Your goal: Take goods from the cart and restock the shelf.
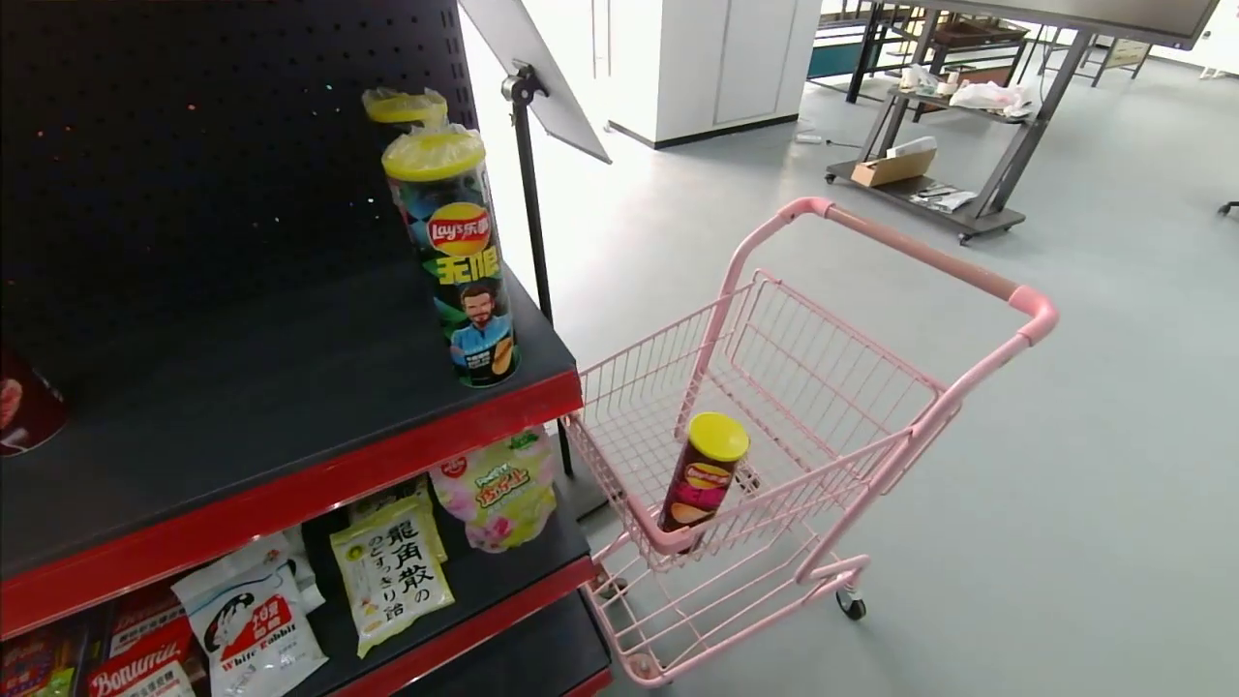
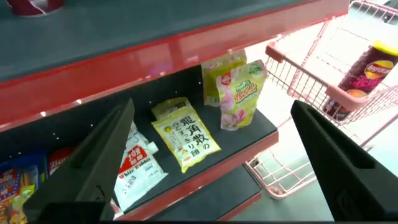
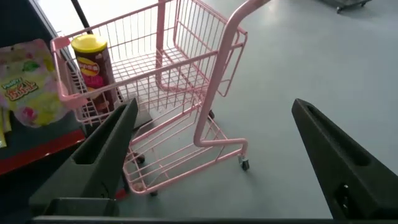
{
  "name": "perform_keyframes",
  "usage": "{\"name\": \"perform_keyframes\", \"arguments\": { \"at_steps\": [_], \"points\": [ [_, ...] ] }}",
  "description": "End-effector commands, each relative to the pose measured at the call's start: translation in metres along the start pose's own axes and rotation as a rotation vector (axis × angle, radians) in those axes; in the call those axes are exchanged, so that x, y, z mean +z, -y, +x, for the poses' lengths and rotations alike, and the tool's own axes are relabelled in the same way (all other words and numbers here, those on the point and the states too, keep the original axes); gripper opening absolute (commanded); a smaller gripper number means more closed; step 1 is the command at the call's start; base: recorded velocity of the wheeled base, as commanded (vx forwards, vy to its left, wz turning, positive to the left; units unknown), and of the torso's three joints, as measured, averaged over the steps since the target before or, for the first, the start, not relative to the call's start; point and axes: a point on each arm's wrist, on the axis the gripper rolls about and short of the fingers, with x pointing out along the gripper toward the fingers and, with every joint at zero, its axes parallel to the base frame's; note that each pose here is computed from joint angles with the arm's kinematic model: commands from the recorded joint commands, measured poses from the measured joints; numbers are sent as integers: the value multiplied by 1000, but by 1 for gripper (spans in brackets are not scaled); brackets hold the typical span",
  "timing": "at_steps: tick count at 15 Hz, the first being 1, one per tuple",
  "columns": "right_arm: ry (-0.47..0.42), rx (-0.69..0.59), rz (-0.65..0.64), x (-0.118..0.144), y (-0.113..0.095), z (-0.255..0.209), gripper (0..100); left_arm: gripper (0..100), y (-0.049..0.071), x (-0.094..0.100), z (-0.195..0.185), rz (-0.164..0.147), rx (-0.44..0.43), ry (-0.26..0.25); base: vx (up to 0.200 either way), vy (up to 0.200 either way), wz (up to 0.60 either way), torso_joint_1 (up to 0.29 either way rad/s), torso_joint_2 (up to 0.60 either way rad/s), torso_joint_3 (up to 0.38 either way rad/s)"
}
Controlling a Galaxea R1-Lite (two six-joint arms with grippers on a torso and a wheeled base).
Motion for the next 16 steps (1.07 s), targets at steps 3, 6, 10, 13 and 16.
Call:
{"name": "perform_keyframes", "arguments": {
  "at_steps": [3,6,10,13,16],
  "points": [
    [-1,0,-1,0,0,0,100,100,0,0,0,0,1,-1,0,0,0,-154,419,268],
    [-1,0,-1,0,0,0,100,100,0,0,0,-2,1,-1,0,0,0,-180,538,351],
    [-1,0,-2,0,0,0,100,100,0,0,0,-2,1,-1,0,0,0,-167,538,371],
    [-1,0,-1,0,0,0,100,100,0,0,0,-2,1,-1,0,0,0,-136,517,378],
    [-1,2,-2,0,0,0,100,100,0,0,0,0,1,-1,0,0,0,-113,494,387]
  ]
}}
